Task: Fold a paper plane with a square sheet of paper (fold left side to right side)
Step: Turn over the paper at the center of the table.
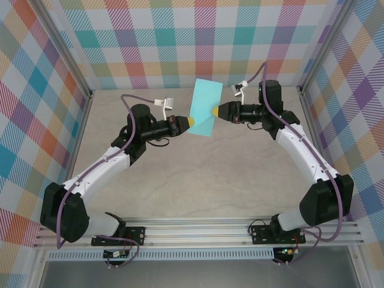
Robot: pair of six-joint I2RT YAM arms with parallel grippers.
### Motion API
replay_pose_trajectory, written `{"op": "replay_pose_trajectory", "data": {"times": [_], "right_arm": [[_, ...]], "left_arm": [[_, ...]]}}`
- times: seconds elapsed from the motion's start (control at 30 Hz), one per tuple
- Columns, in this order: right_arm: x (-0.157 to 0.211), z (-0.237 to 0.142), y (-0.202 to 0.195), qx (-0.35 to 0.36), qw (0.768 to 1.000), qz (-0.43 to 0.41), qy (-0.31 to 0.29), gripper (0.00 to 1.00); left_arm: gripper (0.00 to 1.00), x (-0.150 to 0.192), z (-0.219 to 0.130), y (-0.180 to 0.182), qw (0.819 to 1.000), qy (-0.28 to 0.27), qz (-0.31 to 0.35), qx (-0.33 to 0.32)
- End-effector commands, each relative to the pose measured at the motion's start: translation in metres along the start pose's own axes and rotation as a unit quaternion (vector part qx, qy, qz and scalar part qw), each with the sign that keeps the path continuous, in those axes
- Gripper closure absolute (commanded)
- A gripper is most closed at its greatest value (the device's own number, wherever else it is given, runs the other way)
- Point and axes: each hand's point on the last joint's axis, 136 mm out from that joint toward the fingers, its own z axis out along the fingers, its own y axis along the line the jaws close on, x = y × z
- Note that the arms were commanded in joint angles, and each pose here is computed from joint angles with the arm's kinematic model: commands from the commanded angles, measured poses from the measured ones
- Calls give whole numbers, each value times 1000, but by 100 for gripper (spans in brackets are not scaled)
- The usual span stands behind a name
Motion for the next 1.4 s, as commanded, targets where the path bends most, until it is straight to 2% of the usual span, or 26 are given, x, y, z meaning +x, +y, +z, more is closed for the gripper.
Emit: {"op": "replay_pose_trajectory", "data": {"times": [0.0, 0.07, 0.13, 0.27, 0.37, 0.43, 0.5, 0.57, 0.63, 0.7, 0.83, 0.9, 1.0, 1.07, 1.13, 1.17, 1.2, 1.37], "right_arm": [[6, -24, -41, 159, 987, -1, 0, 52], [13, -47, -84, 295, 955, 16, 6, 40], [22, -69, -115, 386, 922, 29, 13, 33], [36, -90, -144, 426, 903, 52, -13, 2], [41, -101, -156, 433, 897, 74, -49, 0], [44, -106, -163, 443, 891, 84, -53, 0], [48, -109, -168, 453, 885, 92, -46, 0], [52, -111, -172, 464, 880, 98, -42, 0], [54, -113, -175, 471, 875, 102, -45, 0], [56, -116, -176, 477, 872, 102, -46, 0], [59, -116, -175, 474, 874, 97, -38, 0], [61, -116, -172, 471, 876, 94, -31, 0], [64, -118, -170, 472, 877, 89, -25, 0], [66, -119, -170, 474, 876, 89, -22, 0], [70, -118, -172, 474, 875, 94, -15, 0], [72, -116, -173, 473, 876, 97, -11, 0], [73, -114, -174, 469, 877, 99, -7, 0], [77, -93, -176, 424, 898, 114, 10, 0]], "left_arm": [[100, 15, -10, 24, 994, 22, 42, -98], [100, 27, -16, 43, 980, 46, 77, -179], [100, 43, -27, 65, 948, 82, 120, -283], [100, 59, -44, 91, 859, 133, 208, -448], [100, 56, -54, 102, 782, 145, 254, -550], [100, 52, -58, 105, 728, 150, 280, -607], [100, 49, -57, 108, 683, 155, 296, -650], [100, 53, -49, 118, 652, 170, 301, -675], [100, 62, -38, 129, 633, 192, 294, -690], [100, 81, -23, 145, 631, 227, 279, -687], [100, 134, 13, 175, 652, 321, 220, -651], [100, 153, 26, 183, 656, 356, 199, -635], [94, 165, 42, 189, 661, 385, 181, -618], [88, 167, 52, 191, 671, 394, 171, -605], [78, 168, 61, 192, 686, 399, 154, -589], [69, 169, 65, 191, 695, 402, 143, -578], [64, 170, 70, 190, 705, 405, 132, -566], [48, 158, 86, 172, 764, 396, 92, -500]]}}
